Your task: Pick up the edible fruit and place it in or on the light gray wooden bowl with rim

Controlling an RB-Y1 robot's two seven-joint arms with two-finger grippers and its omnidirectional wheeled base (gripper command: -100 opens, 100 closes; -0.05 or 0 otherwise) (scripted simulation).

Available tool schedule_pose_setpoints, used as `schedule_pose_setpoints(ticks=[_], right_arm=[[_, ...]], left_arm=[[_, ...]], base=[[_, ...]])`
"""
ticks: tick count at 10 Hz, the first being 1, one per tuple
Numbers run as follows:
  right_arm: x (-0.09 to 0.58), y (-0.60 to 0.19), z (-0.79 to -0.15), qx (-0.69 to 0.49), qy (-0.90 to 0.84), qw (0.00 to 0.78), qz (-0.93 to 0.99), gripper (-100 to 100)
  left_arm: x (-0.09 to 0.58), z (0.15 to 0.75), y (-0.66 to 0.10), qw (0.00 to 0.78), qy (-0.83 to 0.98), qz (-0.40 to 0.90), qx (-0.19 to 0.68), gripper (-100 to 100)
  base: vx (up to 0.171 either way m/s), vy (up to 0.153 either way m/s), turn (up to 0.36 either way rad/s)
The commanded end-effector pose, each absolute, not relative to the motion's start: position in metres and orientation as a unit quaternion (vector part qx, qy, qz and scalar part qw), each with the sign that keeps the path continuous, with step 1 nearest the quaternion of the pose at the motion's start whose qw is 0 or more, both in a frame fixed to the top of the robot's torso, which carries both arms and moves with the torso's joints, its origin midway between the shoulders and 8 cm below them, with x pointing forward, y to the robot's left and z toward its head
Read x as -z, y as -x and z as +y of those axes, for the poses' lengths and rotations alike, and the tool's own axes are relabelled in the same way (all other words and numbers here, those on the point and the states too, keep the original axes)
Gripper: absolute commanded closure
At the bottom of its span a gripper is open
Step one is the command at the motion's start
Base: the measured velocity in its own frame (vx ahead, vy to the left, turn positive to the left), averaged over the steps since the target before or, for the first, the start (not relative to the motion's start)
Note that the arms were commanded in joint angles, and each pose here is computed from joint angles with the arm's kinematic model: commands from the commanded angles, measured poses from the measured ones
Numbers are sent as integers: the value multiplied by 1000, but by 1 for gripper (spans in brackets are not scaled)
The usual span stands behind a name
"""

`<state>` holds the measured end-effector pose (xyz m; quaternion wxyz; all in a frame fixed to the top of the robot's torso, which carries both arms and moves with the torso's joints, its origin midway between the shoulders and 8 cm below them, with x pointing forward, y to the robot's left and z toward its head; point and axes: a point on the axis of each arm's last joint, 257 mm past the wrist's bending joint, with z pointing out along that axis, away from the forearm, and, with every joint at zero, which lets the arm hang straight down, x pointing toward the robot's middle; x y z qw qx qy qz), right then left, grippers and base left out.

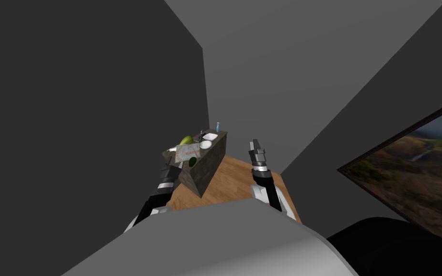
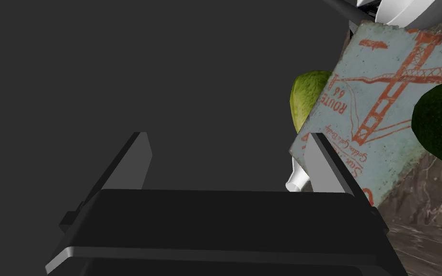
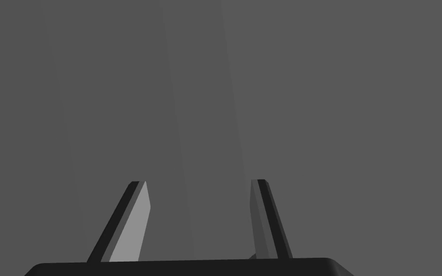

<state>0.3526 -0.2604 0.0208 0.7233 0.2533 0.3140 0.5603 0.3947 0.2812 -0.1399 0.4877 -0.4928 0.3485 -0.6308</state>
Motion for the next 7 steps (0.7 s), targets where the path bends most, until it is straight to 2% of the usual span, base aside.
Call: schedule_pose_setpoints(ticks=[1,7], right_arm=[[-21,-353,-260,-560,-253,723,314,0],[-21,-353,-260,-560,-253,723,314,0]], left_arm=[[166,284,-394,463,523,351,624,-100],[239,291,-387,390,609,340,601,-100]], base=[[29,-28,38],[30,-24,26]])
